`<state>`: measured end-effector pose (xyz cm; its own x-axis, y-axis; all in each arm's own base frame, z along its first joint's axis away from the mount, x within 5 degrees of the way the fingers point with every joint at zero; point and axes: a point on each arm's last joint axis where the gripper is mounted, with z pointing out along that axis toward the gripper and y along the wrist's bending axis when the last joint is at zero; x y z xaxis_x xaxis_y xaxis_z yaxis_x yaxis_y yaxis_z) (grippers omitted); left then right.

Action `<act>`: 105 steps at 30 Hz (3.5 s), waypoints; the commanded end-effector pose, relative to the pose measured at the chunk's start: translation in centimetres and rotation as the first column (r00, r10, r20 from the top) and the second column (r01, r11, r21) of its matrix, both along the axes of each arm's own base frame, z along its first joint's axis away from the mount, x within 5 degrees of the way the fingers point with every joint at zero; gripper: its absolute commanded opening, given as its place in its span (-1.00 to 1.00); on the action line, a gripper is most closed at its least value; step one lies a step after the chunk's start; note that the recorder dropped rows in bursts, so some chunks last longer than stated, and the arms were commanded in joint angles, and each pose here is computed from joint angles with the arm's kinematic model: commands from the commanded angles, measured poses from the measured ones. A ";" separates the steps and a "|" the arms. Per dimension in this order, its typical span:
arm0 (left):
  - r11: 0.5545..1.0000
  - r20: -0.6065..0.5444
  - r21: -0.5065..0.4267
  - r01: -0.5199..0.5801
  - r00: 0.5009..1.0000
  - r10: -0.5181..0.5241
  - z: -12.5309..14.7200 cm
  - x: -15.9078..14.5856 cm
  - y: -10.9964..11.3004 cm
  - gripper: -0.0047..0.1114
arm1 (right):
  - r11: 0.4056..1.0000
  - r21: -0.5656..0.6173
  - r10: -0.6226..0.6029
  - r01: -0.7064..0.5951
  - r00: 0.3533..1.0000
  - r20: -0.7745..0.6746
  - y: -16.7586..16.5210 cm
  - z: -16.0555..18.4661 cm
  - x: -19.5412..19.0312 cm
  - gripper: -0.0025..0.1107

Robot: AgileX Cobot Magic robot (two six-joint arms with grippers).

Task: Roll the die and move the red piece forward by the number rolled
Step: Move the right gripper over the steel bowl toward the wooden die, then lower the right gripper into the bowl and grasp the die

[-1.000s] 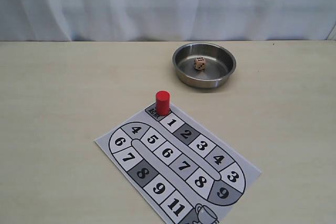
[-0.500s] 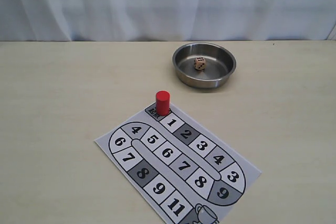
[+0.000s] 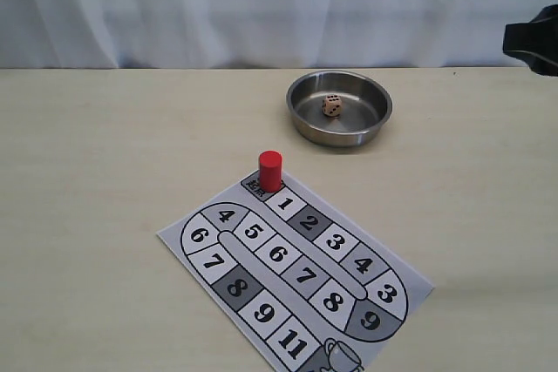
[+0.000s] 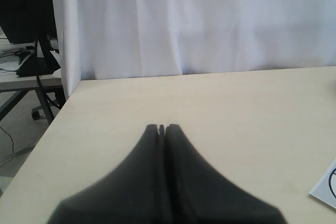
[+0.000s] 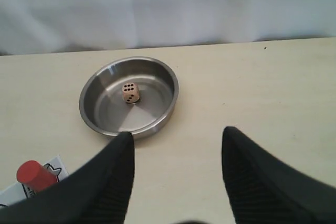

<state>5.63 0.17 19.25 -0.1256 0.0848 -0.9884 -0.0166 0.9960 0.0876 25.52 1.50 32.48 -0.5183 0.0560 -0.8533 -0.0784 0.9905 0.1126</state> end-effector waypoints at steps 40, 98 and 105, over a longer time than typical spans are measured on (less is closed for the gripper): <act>1.000 0.027 -0.011 0.002 1.000 -0.002 0.4 0.0 0.0 -0.92 | 0.957 -0.024 0.270 -0.290 0.916 -0.296 9.7 -10.9 24.9 0.19; 1.000 0.025 -0.012 0.002 1.000 -0.002 0.4 0.0 0.0 -0.92 | 0.966 0.029 0.245 -0.258 0.870 -0.428 10.8 -20.3 29.5 -0.46; 1.000 0.025 -0.012 0.002 1.000 -0.002 0.4 0.0 0.0 -0.92 | 0.964 0.004 0.244 -0.266 0.876 -0.416 10.6 -18.9 29.4 -0.89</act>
<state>5.63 0.17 19.25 -0.1256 0.0848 -0.9884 -0.0166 0.9960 0.0876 54.96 12.14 12.15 -0.8258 -0.1510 -0.5434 -0.2755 0.9487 0.1550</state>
